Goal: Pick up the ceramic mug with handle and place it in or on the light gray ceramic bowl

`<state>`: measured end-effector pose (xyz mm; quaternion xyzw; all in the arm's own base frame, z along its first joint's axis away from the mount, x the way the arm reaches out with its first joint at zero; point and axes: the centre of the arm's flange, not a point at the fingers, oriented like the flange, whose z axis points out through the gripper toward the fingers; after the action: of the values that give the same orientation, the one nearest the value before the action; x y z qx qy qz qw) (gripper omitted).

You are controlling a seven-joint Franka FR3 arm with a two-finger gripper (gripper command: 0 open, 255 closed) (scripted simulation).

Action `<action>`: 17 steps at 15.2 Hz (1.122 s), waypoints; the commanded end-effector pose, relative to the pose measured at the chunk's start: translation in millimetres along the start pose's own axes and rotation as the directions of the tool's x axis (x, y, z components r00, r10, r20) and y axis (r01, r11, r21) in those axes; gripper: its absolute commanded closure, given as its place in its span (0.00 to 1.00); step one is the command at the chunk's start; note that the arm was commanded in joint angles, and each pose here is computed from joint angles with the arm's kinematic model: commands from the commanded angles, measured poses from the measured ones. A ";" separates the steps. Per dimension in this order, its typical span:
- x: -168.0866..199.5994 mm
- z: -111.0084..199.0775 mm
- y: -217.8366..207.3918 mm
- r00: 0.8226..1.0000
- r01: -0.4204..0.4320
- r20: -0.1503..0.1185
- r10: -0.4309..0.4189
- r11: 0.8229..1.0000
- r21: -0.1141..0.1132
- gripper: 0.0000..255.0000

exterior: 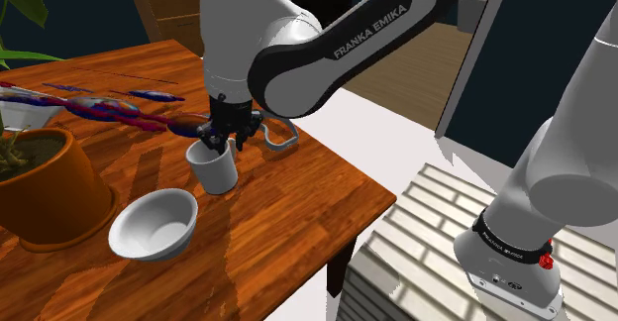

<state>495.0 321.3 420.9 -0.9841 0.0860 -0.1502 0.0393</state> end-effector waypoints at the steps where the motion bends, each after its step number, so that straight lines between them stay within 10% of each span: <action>1: 2.7 -10.8 -1.4 1.000 0.000 -0.003 0.000 1.000 0.002 1.00; 17: 19.9 -84.6 -34.5 1.000 0.000 -0.003 0.000 1.000 0.002 1.00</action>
<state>492.8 337.7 504.9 -0.9842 0.0848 -0.1501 0.0396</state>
